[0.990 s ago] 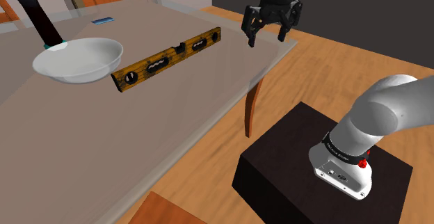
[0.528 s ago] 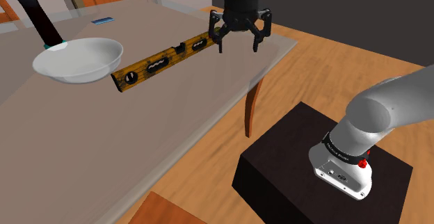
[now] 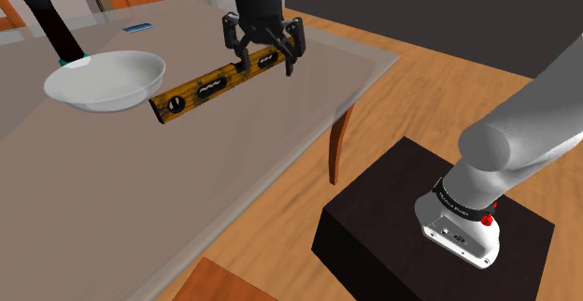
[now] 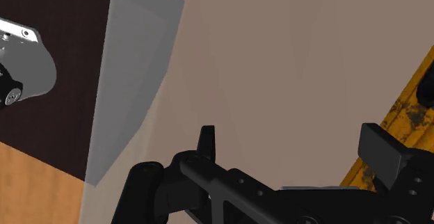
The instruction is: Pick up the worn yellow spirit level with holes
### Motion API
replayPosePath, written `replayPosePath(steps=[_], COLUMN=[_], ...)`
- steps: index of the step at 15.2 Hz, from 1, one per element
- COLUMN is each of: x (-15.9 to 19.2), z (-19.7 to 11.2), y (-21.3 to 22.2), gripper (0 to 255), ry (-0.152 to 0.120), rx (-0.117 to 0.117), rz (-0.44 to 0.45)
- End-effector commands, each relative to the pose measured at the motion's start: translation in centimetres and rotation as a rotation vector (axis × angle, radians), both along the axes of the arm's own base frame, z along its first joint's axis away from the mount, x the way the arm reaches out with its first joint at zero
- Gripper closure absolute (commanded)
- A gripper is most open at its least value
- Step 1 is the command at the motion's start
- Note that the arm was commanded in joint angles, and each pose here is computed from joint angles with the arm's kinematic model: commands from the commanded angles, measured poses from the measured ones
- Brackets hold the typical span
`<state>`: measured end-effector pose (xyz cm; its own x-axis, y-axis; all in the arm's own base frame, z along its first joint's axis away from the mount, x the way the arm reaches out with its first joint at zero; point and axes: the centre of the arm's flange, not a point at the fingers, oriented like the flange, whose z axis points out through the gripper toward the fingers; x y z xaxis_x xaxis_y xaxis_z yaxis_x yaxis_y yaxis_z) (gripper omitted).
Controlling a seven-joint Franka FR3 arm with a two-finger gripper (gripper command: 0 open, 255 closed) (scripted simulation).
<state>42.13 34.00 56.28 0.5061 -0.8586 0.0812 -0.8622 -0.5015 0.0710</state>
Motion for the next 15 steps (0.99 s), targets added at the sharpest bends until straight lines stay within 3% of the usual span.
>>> replayPosePath(steps=[1,7,15], x=[2.4,9.4,9.4], z=[-0.2,-0.8,-4.8], y=[1.4,4.8,4.8], gripper=[0,0,0], ry=[-0.007,-0.011,-0.011], rx=[0.006,0.012,0.012], rz=[-0.101,-0.344,-0.344])
